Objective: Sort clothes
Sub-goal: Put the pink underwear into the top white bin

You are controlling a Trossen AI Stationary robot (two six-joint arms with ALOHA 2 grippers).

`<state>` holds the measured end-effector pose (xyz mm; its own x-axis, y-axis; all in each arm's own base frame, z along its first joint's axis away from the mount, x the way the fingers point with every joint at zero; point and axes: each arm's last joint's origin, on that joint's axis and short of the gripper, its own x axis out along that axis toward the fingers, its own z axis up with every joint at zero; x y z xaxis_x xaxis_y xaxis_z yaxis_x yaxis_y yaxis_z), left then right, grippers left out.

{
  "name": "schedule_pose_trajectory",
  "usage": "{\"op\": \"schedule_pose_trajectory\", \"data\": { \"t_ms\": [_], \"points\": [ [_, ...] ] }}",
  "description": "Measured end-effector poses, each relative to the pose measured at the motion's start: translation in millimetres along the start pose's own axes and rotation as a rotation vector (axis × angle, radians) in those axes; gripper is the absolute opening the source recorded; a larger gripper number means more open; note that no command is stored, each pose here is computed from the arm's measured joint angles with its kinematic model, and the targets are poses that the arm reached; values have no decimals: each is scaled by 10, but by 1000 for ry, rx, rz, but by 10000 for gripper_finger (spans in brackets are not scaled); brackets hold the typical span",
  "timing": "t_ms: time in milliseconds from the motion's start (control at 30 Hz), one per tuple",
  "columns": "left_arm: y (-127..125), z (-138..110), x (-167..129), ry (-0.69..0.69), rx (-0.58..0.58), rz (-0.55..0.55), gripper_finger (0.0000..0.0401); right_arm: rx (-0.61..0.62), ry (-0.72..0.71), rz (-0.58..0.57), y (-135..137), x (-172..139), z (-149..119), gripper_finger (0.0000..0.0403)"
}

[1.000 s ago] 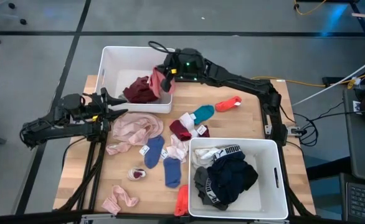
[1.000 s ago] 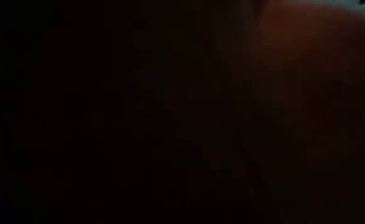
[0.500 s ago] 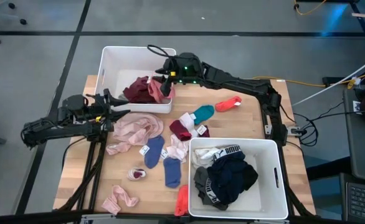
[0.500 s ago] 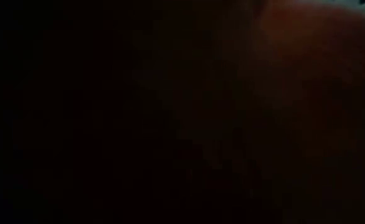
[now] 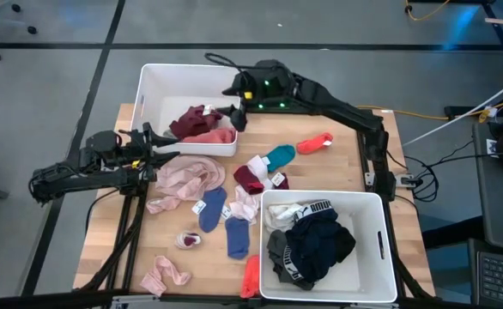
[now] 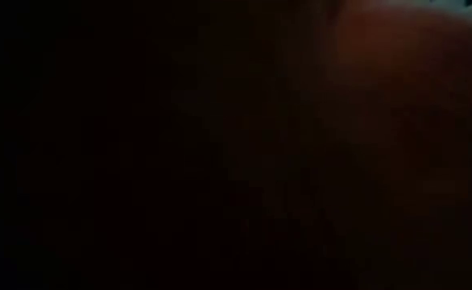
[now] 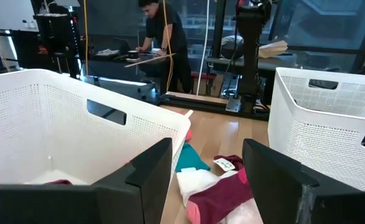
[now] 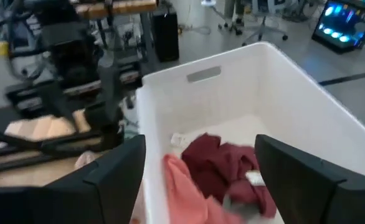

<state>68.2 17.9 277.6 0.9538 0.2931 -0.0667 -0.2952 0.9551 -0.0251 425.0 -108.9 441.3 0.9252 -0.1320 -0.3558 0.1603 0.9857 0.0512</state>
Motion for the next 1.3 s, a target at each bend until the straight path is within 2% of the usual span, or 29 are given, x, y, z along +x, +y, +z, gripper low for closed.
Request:
{"op": "schedule_pose_trajectory", "data": {
  "t_ms": [67,233,467,700,867,1000,1100,1300],
  "points": [
    [0,0,1,1,0,0,186,-14,30,12,129,-154,3,303],
    [0,0,1,0,0,0,186,-94,84,-40,525,-681,84,303],
    [-5,-17,88,44,3,2,186,-140,239,-28,1067,-1117,-58,303],
    [-23,-108,373,203,8,7,186,-216,399,-159,1484,-1181,-416,303],
    [-39,-87,522,291,-8,9,186,-261,443,-221,1617,-1361,-736,303],
    [-93,-21,618,338,-13,-18,186,-183,402,-204,1613,-1553,-1051,303],
    [-149,54,659,356,-12,-23,186,-120,275,-176,1577,-1775,-1288,303],
    [-275,124,658,504,-16,-4,186,13,31,-4,1623,-1976,-1895,303]
  ]
}}
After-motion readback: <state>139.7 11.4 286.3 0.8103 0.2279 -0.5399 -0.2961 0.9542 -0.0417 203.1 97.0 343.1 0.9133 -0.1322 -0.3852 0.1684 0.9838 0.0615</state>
